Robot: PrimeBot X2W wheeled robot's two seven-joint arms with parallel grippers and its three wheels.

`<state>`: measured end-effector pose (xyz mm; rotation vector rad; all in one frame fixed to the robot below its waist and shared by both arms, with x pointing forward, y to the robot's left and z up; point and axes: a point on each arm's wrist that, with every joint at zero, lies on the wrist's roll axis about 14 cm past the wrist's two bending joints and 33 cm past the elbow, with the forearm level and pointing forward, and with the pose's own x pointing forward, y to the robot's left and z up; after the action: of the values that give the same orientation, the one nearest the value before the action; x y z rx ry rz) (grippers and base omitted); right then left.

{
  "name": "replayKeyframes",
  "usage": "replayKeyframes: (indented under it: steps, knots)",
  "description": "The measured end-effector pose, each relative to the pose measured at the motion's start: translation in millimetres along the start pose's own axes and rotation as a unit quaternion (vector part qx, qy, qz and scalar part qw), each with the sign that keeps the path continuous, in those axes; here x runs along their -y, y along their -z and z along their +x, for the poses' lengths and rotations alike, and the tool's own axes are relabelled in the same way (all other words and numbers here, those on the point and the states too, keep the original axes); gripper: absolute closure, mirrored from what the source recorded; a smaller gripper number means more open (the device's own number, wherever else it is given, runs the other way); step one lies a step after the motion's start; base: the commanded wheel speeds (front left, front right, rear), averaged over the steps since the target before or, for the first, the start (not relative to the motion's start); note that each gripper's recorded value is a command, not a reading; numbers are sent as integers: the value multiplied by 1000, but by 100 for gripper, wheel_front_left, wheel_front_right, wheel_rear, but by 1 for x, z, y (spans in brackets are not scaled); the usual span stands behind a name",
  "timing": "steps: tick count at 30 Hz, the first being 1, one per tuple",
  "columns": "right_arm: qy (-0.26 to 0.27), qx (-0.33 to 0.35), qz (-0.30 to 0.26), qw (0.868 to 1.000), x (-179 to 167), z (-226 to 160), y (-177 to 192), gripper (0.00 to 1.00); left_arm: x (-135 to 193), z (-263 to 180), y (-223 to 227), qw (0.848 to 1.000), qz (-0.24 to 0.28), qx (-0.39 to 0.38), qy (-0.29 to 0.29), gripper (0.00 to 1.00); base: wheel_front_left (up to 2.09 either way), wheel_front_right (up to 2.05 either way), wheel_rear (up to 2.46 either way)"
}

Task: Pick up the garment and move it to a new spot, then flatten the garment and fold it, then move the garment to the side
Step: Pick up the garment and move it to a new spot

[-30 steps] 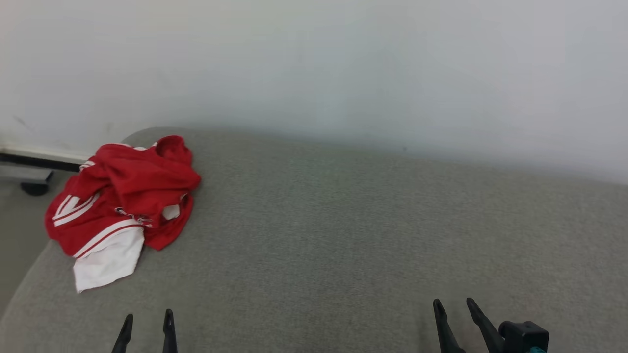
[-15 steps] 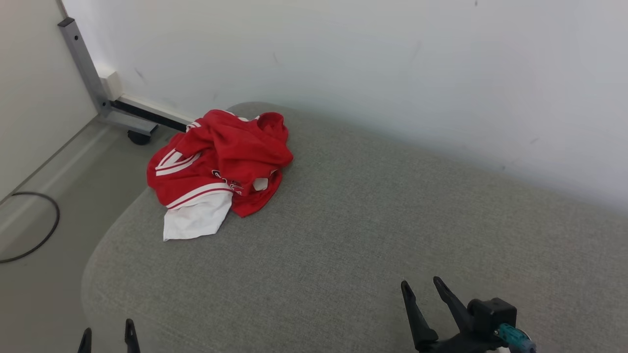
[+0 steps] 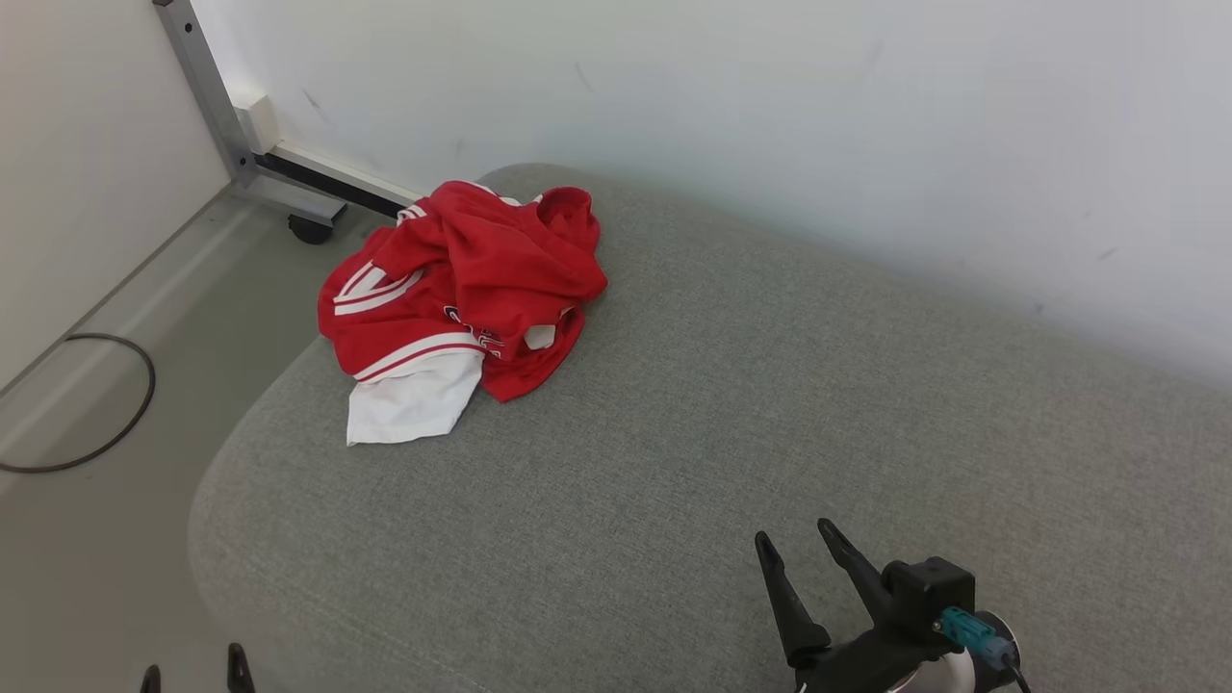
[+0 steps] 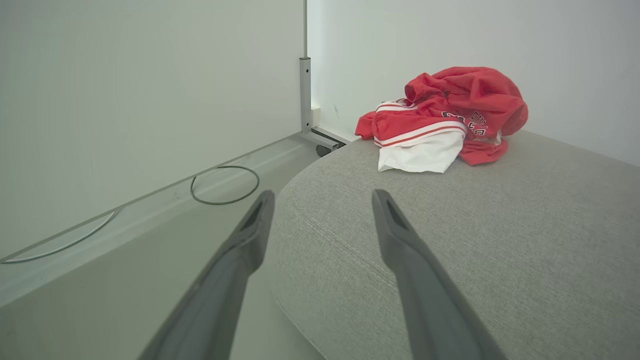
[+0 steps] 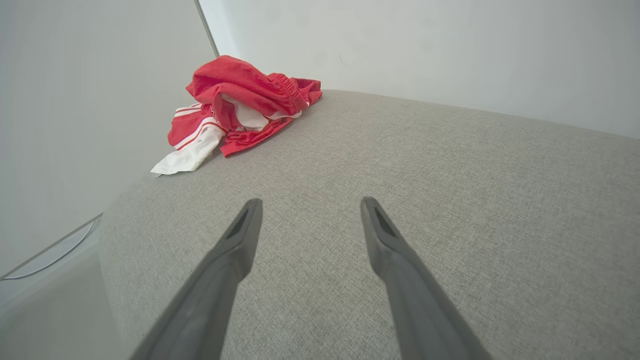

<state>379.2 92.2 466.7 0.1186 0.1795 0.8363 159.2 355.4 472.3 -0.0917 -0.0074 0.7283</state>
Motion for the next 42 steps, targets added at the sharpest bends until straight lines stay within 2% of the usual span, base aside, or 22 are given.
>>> replayKeyframes:
  steps: [12,20,23,28,32,35,42]
  knots:
    - [18,-7,-51,999,15,-5,2,0,43,10,7,998,13,-10,64,0,0,0,0]
    - [30,-13,-70,997,36,-4,-4,0,117,78,-34,987,26,36,152,0,0,0,0]
    - [38,-21,-71,997,45,-8,-2,0,143,109,-43,983,38,27,177,0,0,0,0]
    - [33,-26,-79,996,48,-16,-8,0,155,158,-54,983,58,6,173,0,0,0,0]
    - [54,-33,-81,995,68,-29,-8,0,181,188,-43,978,59,-53,192,0,0,0,0]
    - [75,-44,-73,994,84,-39,-1,0,199,207,-33,972,87,-87,201,0,0,0,0]
    - [124,-68,-47,989,119,-61,21,0,206,246,17,968,112,-178,138,0,0,0,0]
